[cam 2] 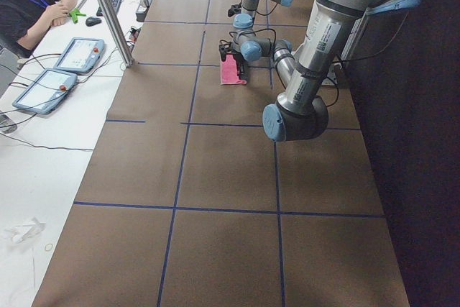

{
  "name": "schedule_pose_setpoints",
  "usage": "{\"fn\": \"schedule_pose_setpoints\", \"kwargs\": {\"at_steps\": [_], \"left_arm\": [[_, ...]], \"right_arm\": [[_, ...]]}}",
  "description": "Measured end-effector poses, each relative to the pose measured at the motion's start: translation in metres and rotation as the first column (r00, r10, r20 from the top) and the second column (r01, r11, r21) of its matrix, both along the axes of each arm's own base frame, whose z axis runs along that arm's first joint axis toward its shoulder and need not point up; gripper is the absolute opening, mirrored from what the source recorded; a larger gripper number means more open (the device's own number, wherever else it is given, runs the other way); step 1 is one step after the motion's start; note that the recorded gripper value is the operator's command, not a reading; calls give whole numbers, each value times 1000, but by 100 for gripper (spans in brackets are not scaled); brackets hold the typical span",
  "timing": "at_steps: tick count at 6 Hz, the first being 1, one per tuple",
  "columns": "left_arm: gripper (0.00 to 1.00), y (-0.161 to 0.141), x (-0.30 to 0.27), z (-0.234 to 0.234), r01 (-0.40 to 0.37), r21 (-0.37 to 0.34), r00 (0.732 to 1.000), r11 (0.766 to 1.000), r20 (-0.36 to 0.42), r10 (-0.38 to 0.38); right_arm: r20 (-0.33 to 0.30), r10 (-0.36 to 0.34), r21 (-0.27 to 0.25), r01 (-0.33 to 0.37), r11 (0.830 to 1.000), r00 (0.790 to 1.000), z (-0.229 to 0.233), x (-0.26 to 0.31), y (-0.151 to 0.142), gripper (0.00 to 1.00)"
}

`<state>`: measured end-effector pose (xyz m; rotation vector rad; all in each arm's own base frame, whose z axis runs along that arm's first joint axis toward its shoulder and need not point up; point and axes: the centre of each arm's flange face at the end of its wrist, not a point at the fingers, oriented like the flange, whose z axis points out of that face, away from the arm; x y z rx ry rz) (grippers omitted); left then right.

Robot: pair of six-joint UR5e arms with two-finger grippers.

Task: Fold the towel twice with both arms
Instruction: 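Lift both near corners and fold them over onto the far edge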

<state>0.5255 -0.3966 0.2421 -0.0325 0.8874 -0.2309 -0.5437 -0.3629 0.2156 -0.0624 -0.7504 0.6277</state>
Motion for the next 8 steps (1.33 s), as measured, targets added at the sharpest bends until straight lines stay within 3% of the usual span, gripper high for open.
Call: {"fn": "schedule_pose_setpoints", "kwargs": {"at_steps": [2,3,4,5,7,8], "left_arm": [[0,-20,2,-4,24,-1,1000,1000,5,-24],[9,-26,2,-3,28,1,1000,1000,11,-28],[60,-35,-1,2,36,2,999,999,22,-36],[100,-53,-3,10,55,-1,998,998,38,-55],[100,-91,-13,19,57,43,997,997,50,-59],[100,-95,-19,17,41,47,998,998,35,-43]], "right_arm": [[32,31,17,-31,999,999,9,-17,-33,3],[29,37,25,-37,999,999,12,-20,-46,9],[21,42,29,-42,999,999,15,-18,-57,92],[-3,33,43,-33,999,999,22,-18,-70,100],[-43,-24,83,28,996,999,25,-11,-107,100],[-23,-78,75,80,994,997,21,1,-122,100]]}}
